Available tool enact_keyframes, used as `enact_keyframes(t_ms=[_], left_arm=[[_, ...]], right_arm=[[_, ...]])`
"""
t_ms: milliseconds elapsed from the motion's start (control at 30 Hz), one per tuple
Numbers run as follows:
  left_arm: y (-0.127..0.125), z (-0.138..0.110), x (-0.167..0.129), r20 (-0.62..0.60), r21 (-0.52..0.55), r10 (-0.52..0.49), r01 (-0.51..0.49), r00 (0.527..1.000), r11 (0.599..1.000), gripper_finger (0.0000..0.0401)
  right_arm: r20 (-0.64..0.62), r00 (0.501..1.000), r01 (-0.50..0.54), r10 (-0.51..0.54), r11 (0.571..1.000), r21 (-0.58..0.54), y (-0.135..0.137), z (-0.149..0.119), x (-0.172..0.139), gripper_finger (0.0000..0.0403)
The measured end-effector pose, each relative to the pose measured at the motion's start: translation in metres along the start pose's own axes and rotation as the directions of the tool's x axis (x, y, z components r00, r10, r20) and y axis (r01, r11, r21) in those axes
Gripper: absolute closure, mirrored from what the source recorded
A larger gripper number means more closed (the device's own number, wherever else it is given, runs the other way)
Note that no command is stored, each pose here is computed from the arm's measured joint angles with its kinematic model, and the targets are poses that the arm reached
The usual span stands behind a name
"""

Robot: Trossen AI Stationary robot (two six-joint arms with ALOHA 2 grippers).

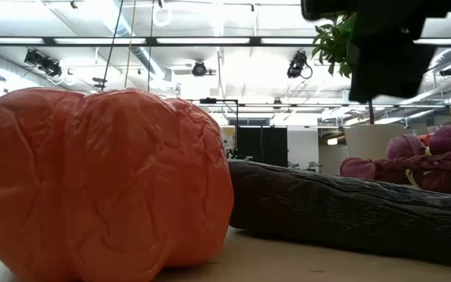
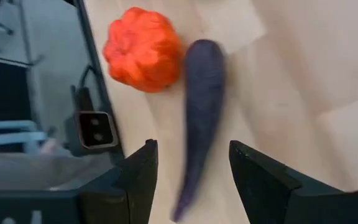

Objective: Build produce basket
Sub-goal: Put the purple eggplant into the black wire basket

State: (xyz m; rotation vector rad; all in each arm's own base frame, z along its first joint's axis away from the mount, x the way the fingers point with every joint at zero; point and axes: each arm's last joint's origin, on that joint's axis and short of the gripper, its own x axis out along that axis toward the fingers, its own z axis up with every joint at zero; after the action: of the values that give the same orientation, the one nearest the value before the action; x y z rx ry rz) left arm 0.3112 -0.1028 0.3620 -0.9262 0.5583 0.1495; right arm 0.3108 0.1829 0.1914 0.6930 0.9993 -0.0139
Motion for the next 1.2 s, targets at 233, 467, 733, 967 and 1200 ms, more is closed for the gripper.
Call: enact_keyframes(t_ms=[233, 467, 733, 967, 1200], left_arm=[[-0.005, -0.006, -0.001, -0.009, -0.042, -0.029, 0.029, 1.0, 0.999, 0.0259], [-0.008, -0.01, -0.003, -0.013, -0.053, -0.038, 0.037, 0.999, 0.998, 0.0259], [-0.007, -0.01, -0.002, -0.01, -0.049, -0.029, 0.029, 1.0, 0.998, 0.026], [-0.005, -0.011, -0.002, -0.019, -0.044, -0.011, 0.01, 1.0, 0.999, 0.0259], [-0.004, -0.011, -0.003, -0.003, -0.039, 0.01, -0.01, 1.0, 0.999, 0.0266]], right_arm=[[-0.087, 0.994, -0.057, 0.06, 0.998, 0.033, -0.002, -0.008, 0.031, 0.0198], [-0.009, 1.0, -0.008, 0.009, 1.0, 0.019, -0.001, -0.012, 0.034, 0.0198], [0.059, 0.998, 0.018, -0.013, 0.996, -0.091, 0.0, -0.012, 0.036, 0.0174], [0.077, 0.996, 0.061, -0.046, 0.978, -0.201, -0.005, -0.015, 0.047, 0.0117], [0.129, 0.991, 0.099, -0.048, 0.897, -0.432, -0.002, -0.022, 0.055, 0.0091]])
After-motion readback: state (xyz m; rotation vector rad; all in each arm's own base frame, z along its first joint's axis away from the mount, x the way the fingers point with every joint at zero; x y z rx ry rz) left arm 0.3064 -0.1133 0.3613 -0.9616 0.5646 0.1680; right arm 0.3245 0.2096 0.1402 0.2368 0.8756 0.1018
